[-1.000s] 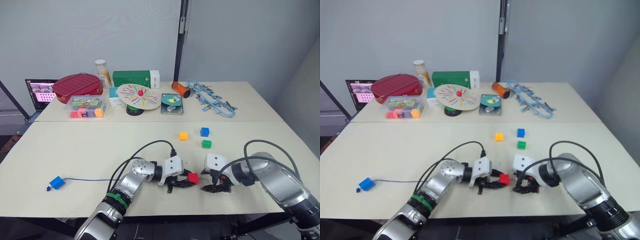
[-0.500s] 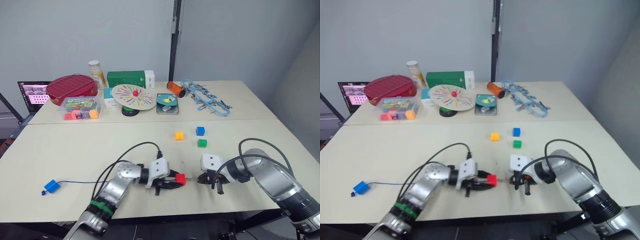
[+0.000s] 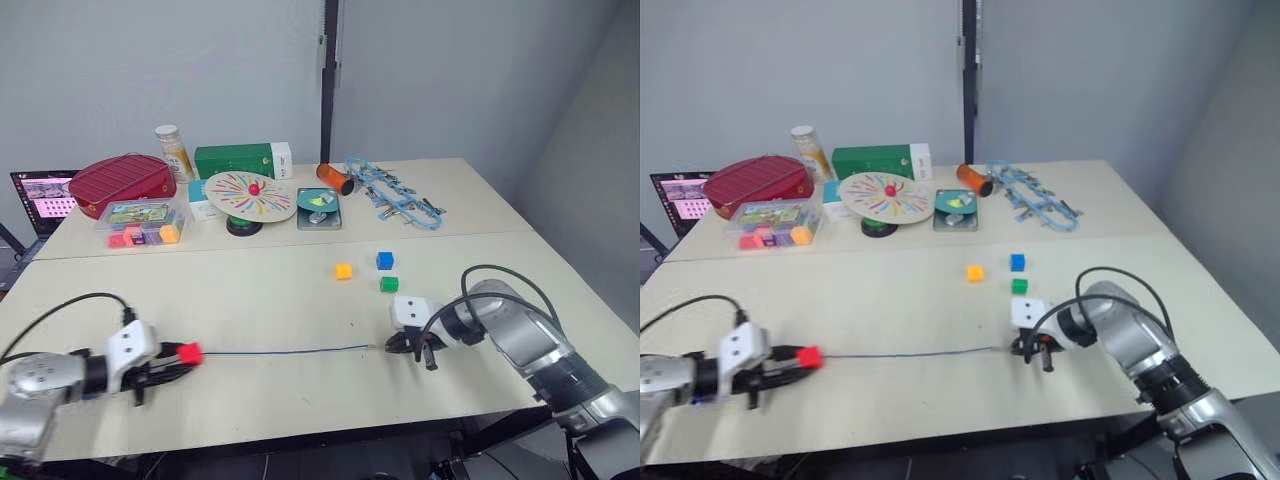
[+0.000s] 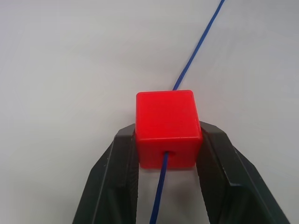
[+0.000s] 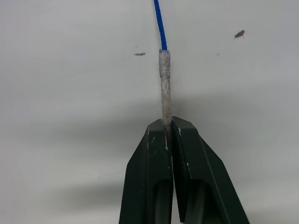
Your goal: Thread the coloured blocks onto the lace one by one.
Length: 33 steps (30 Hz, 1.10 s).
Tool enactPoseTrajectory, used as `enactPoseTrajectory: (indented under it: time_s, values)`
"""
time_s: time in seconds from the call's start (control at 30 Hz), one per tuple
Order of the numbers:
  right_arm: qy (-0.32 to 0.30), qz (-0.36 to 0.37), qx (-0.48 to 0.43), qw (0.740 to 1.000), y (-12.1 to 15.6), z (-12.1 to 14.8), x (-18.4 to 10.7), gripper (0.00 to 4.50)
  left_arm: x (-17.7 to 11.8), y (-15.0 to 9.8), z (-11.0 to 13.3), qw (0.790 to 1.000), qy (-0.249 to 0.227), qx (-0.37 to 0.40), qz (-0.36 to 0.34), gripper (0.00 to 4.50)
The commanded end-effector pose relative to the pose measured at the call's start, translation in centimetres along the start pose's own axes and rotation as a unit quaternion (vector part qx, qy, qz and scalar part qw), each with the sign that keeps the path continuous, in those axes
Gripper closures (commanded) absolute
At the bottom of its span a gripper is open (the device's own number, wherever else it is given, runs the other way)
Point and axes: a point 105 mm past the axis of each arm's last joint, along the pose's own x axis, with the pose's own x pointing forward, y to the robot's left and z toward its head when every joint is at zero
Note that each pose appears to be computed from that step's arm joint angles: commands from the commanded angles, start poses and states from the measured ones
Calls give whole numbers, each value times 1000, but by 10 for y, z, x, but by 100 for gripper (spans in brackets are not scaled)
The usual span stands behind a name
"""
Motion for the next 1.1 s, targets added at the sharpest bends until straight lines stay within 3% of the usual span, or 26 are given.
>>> enactPoseTrajectory:
  time_s: [0.03,0.07,0.1,0.2,0.27,0.33,0.4,0.5,0.63,0.83,1.0,1.1]
  values:
    - [-12,8,-17,1000,1,10,3,450,-36,14,-36,994,102,-13,35,332]
    - [-16,10,-18,1000,2,12,4,450,-44,18,-40,992,115,-16,43,332]
    - [-18,11,-18,1000,3,14,5,450,-49,23,-38,992,109,-25,52,227]
    - [-21,14,-17,1000,6,15,8,450,-55,30,-24,995,78,-33,51,137]
    - [-22,18,-15,999,9,14,9,450,-46,33,0,998,20,-33,39,63]
    - [-21,20,-14,999,10,14,9,450,-33,34,37,996,-69,-45,22,3]
    - [-21,20,-14,999,10,15,8,450,-16,29,73,991,-133,-32,-5,3]
    - [-22,23,-14,999,11,19,8,450,10,16,104,984,-175,-10,-44,3]
    - [-23,33,-17,999,12,23,8,450,50,-12,120,977,-182,15,-109,3]
    - [-18,48,-17,999,18,28,8,450,138,-66,137,964,-192,85,-166,3]
    - [-12,65,6,998,23,27,10,450,179,-106,159,944,-235,89,-214,3]
    - [-6,61,7,998,22,26,12,450,192,-116,163,939,-245,91,-224,3]
